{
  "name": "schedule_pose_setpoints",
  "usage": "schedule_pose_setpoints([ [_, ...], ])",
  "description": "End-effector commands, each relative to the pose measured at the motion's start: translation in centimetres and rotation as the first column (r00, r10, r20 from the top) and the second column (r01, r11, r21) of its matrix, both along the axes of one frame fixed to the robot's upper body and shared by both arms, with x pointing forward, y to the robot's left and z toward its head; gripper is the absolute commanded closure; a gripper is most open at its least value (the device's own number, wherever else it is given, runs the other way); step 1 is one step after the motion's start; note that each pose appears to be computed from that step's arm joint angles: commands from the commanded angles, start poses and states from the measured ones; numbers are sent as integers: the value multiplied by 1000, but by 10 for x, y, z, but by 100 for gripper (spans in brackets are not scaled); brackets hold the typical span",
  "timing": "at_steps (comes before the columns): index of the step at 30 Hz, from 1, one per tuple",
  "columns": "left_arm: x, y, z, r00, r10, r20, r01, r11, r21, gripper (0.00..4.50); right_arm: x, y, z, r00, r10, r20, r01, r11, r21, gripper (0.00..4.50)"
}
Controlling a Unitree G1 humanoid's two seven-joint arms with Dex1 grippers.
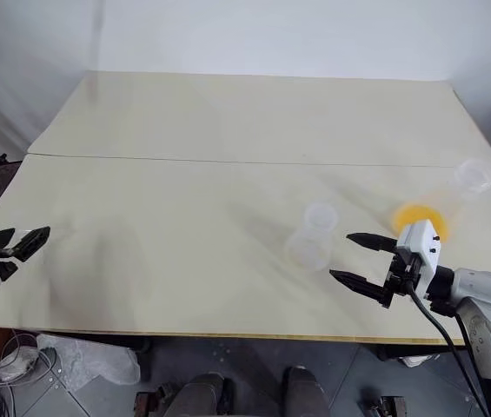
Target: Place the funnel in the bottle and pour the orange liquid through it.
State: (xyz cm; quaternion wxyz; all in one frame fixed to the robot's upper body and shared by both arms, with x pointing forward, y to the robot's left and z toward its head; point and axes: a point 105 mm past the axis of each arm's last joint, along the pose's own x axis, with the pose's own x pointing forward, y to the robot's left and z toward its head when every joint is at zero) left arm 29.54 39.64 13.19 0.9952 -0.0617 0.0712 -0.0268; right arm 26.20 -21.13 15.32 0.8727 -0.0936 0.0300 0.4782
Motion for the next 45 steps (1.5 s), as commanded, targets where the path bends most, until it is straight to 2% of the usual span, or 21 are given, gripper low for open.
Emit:
schedule_pose_setpoints([
  [1,3,4,5,1000,-21,-15,22,999,36,1,0,-4,8,999,-1,35,2,1000,-14,0],
  [5,9,3,1,999,-29,-27,29,999,23,86,0,-8,7,999,-10,36,11,1000,-17,0],
  [16,8,-2,24,996,-88,-7,88,995,48,438,-3,-13,0,999,-26,43,27,999,-19,0],
  [23,14,-20,53,982,-186,19,183,976,118,445,-1,-14,-3,998,-40,56,40,999,-11,0],
  [27,22,-41,68,957,-290,32,280,944,172,445,0,-14,-2,997,-47,65,48,999,-6,0],
  [30,33,-71,86,913,-403,54,383,897,219,445,1,-14,0,996,-54,76,54,999,-2,0],
  [35,56,-139,117,775,-623,107,575,764,292,445,1,-10,5,994,-55,94,54,998,12,0],
  [39,66,-191,136,629,-767,127,699,629,340,445,0,-8,7,991,-68,111,67,998,18,0],
  [43,67,-253,154,405,-908,106,815,411,408,445,-2,-4,9,987,-95,129,91,995,36,0],
  [45,65,-273,159,315,-945,88,845,322,427,445,-5,-2,9,985,-108,134,103,994,43,0],
])
